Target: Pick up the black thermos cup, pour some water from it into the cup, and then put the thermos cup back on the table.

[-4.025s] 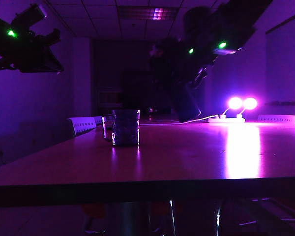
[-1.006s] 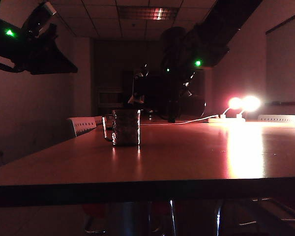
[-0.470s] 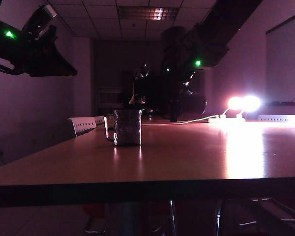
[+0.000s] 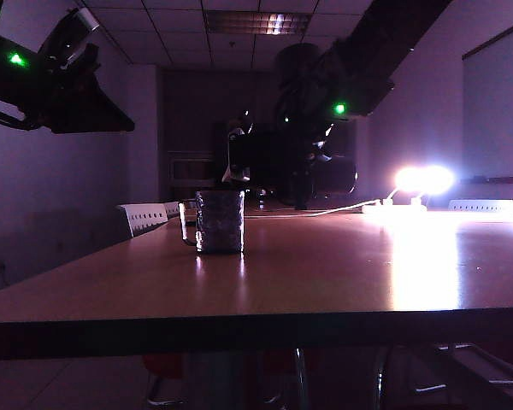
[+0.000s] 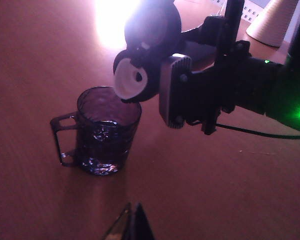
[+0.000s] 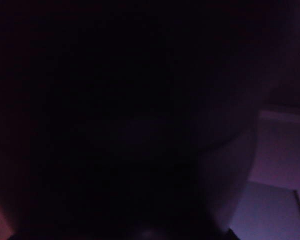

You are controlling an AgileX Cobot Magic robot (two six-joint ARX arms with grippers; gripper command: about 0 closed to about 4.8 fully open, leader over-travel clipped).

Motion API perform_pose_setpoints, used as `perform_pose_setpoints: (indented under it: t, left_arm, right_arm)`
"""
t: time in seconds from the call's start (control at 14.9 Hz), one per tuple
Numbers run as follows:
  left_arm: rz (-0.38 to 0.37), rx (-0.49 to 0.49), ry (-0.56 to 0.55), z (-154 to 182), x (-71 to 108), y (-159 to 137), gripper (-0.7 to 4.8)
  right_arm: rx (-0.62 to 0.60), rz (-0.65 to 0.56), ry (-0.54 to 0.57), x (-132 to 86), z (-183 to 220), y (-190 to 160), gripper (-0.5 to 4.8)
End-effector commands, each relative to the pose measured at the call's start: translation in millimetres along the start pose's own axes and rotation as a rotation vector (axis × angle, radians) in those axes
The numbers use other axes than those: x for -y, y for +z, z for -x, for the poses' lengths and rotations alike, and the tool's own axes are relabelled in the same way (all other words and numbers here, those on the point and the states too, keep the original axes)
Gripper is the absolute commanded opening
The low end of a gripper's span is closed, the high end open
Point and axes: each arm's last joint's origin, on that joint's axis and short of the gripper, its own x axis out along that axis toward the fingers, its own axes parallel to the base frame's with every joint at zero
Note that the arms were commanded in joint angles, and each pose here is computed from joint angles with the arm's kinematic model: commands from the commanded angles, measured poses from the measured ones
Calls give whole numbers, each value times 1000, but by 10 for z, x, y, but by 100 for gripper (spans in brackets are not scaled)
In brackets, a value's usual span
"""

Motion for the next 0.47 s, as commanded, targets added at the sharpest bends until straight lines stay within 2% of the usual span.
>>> perform_pose_setpoints:
  t: [0.07,0.47]
  left_arm:
    - [-11,11,-9,7,13,28,-6]
    - [-10,11,-9,7,13,28,-6]
  right_arm:
    - [7,-8,-88,166,42,31,203]
    - [-2,62,-86,166,42,30,202]
